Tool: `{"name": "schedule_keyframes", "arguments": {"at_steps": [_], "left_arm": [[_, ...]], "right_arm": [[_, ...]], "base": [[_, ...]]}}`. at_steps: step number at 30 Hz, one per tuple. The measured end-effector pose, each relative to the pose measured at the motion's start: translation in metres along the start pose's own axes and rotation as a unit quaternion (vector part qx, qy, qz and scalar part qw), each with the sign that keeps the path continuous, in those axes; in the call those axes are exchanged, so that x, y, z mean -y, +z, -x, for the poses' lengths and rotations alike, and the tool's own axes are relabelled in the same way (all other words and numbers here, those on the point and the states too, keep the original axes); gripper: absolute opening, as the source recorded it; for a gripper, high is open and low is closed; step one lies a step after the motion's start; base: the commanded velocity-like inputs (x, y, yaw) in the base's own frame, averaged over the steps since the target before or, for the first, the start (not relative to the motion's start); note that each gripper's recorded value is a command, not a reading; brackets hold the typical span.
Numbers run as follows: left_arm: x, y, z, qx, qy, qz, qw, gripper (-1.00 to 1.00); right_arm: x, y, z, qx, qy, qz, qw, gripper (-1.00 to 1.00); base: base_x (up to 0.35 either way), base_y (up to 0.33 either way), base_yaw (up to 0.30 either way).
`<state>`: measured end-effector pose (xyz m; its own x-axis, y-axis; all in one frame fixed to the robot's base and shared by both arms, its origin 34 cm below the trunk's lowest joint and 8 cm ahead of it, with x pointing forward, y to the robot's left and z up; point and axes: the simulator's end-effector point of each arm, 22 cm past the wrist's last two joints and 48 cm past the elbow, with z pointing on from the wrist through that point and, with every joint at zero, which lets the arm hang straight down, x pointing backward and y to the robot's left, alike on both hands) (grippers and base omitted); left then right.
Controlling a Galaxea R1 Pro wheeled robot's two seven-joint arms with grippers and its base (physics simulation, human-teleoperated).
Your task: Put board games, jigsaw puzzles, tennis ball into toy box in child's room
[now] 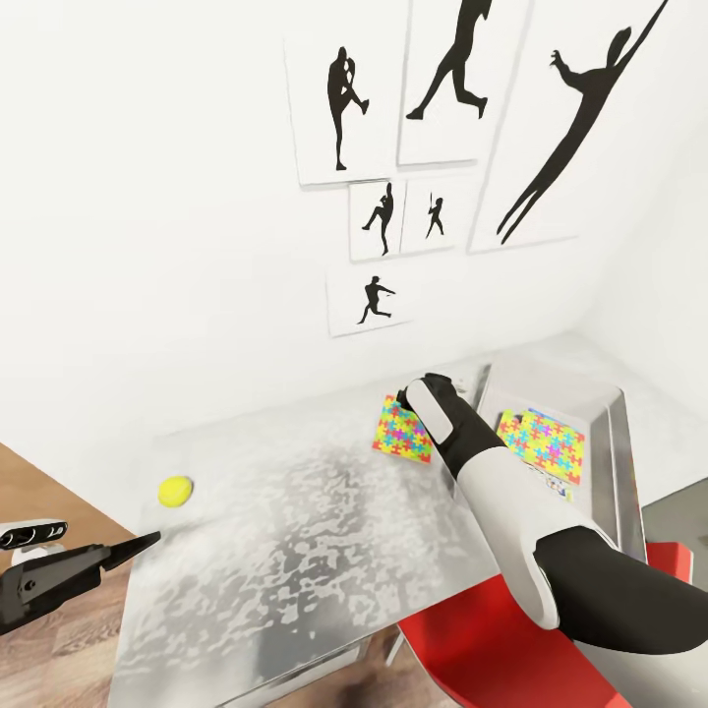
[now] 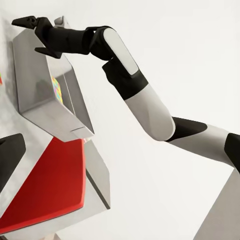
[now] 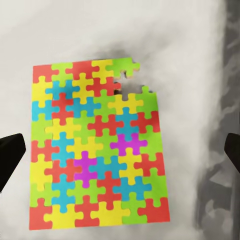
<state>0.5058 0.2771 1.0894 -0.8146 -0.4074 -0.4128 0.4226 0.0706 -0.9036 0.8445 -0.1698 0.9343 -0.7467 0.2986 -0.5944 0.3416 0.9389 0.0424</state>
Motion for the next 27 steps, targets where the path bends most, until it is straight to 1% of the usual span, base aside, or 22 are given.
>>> {"name": "schedule_keyframes", "arguments": {"at_steps": [3, 6, 9, 22, 27], "left_arm": [[0.0000, 0.0000, 0.0000, 0.000, 0.000, 0.000, 1.0000, 1.00], [0.0000, 0.0000, 0.0000, 0.000, 0.000, 0.000, 1.0000, 1.00], [0.0000, 0.0000, 0.0000, 0.000, 0.000, 0.000, 1.0000, 1.00], [0.0000, -0.0001, -0.0001, 0.000, 0.000, 0.000, 1.0000, 1.00], [-0.0001, 0.0002, -0.0004, 0.000, -0.001, 0.000, 1.0000, 1.00]], "right_arm": [[-0.0012, -0.0006, 0.0005, 0.002, -0.004, 0.000, 1.0000, 1.00], [-0.0055, -0.0024, 0.0010, 0.009, -0.020, 0.000, 0.9997, 1.00], [-0.0068, -0.0031, 0.0013, 0.011, -0.025, 0.000, 0.9996, 1.00], [-0.0084, -0.0044, 0.0033, 0.015, -0.027, 0.001, 0.9995, 1.00], [-0.0085, -0.0044, 0.0033, 0.015, -0.027, 0.001, 0.9995, 1.00]], "base": [[0.000, 0.000, 0.000], [0.000, 0.000, 0.000], [0.000, 0.000, 0.000], [0.000, -0.007, 0.000], [0.000, -0.091, 0.091]]}}
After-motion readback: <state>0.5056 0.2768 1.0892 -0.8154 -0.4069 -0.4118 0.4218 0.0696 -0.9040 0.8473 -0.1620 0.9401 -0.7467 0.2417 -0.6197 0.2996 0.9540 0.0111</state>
